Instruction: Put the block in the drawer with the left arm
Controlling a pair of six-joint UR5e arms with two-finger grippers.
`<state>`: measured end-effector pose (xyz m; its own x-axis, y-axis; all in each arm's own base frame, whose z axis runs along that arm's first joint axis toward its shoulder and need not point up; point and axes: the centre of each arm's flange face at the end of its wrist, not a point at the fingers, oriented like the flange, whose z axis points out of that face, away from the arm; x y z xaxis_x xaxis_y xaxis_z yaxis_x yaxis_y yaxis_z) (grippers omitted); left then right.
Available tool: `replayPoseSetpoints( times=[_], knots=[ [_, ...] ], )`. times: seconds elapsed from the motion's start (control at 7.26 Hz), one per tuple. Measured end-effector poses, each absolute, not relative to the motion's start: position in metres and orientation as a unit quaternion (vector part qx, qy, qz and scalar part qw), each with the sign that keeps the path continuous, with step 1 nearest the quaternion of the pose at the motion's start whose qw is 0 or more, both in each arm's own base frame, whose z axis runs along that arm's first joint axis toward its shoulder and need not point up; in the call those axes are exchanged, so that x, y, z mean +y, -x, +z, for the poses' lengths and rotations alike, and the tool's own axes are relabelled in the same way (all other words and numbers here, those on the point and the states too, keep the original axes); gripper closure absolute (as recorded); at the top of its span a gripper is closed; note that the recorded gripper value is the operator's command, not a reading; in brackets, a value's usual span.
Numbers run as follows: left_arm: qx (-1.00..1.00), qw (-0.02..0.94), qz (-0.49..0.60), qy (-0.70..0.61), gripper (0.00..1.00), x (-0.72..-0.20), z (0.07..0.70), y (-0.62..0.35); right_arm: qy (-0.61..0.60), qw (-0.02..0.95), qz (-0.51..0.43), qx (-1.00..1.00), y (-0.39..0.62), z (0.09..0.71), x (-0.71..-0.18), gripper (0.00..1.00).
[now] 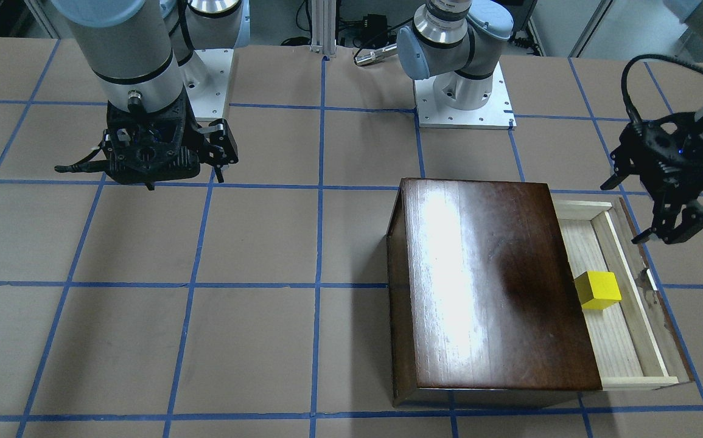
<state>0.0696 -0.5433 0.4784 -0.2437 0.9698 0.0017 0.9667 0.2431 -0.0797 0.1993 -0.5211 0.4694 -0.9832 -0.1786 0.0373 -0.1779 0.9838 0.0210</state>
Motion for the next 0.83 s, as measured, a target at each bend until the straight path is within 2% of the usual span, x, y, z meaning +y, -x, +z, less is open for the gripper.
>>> replayPoseSetpoints(
  times=[0.41,0.83],
  knots=[
    [-0.899,0.024,0.035,0.436,0.00,-0.507,0.517,-0.039,-0.089,0.020,-0.009,-0.996,-0.199,0.469,-0.521,0.00],
    [-0.962,0.018,0.054,0.269,0.00,-0.513,0.520,0.035,-0.090,0.020,-0.009,-0.996,-0.199,0.469,-0.521,0.00]
  ],
)
